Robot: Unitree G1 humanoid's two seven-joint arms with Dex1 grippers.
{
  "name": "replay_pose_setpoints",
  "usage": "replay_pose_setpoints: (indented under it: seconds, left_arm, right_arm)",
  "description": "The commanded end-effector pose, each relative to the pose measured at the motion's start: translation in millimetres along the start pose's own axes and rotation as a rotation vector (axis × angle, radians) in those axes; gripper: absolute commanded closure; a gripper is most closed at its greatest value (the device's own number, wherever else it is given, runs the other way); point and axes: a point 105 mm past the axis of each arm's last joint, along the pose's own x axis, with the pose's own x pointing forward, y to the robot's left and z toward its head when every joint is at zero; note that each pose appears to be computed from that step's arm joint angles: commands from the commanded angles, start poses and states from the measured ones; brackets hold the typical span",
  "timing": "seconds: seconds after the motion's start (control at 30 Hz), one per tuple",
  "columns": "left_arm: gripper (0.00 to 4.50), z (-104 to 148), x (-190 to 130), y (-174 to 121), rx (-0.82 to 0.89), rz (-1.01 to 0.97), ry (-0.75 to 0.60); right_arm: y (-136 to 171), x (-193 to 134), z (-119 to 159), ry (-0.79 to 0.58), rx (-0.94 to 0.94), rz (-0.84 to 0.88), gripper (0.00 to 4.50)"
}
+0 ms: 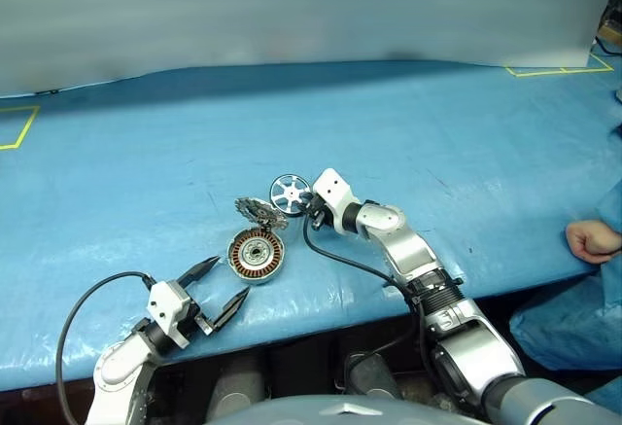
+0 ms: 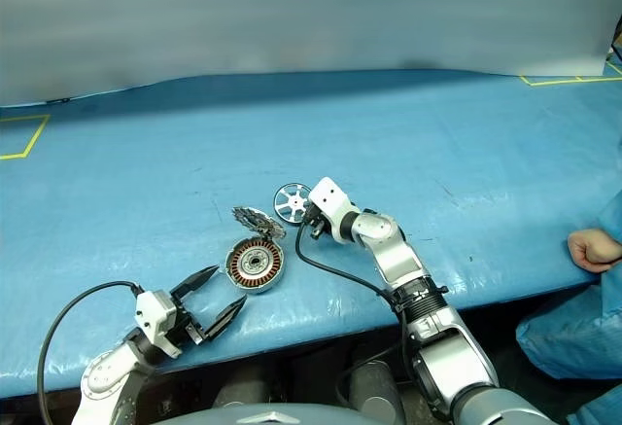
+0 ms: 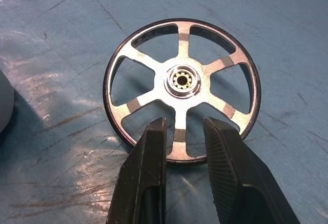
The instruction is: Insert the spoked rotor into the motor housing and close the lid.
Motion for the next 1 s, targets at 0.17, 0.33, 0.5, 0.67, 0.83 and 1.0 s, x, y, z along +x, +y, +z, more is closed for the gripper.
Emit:
replay_pose_setpoints:
  seconds: [0.17, 0.33, 0.5, 0.67, 0.83, 1.0]
  left_arm:
    - [0.0, 1.0, -2.3, -1.5, 0.0, 0.014, 0.012]
    - [0.0, 1.5, -3.5, -0.7, -0.002, 0.017, 0.012]
    - [0.0, 0.8, -3.9, -0.1, 0.001, 0.011, 0.012]
    - [0.0, 0.1, -3.4, -1.0, -0.004, 0.002, 0.003]
    - [0.0, 0.7, -1.2, -2.8, -0.022, -0.014, -0.017]
    - [0.0, 1.4, 3.5, -4.7, -0.026, -0.041, -0.019]
  right_arm:
    - [3.9, 2.7, -13.3, 0.048, 0.029, 0.013, 4.27]
    - [-4.8, -3.0, -11.1, 0.024, 0.05, -0.026, 4.47]
    - [-31.5, -25.1, 1.1, -0.103, 0.084, -0.164, 4.47]
    - [-46.3, -62.4, -9.6, -0.119, 0.07, -0.25, 4.47]
    - [-12.4, -96.7, -14.5, -0.164, 0.12, -0.03, 4.47]
    - [42.9, -122.1, -26.8, -0.101, 0.18, 0.286, 4.47]
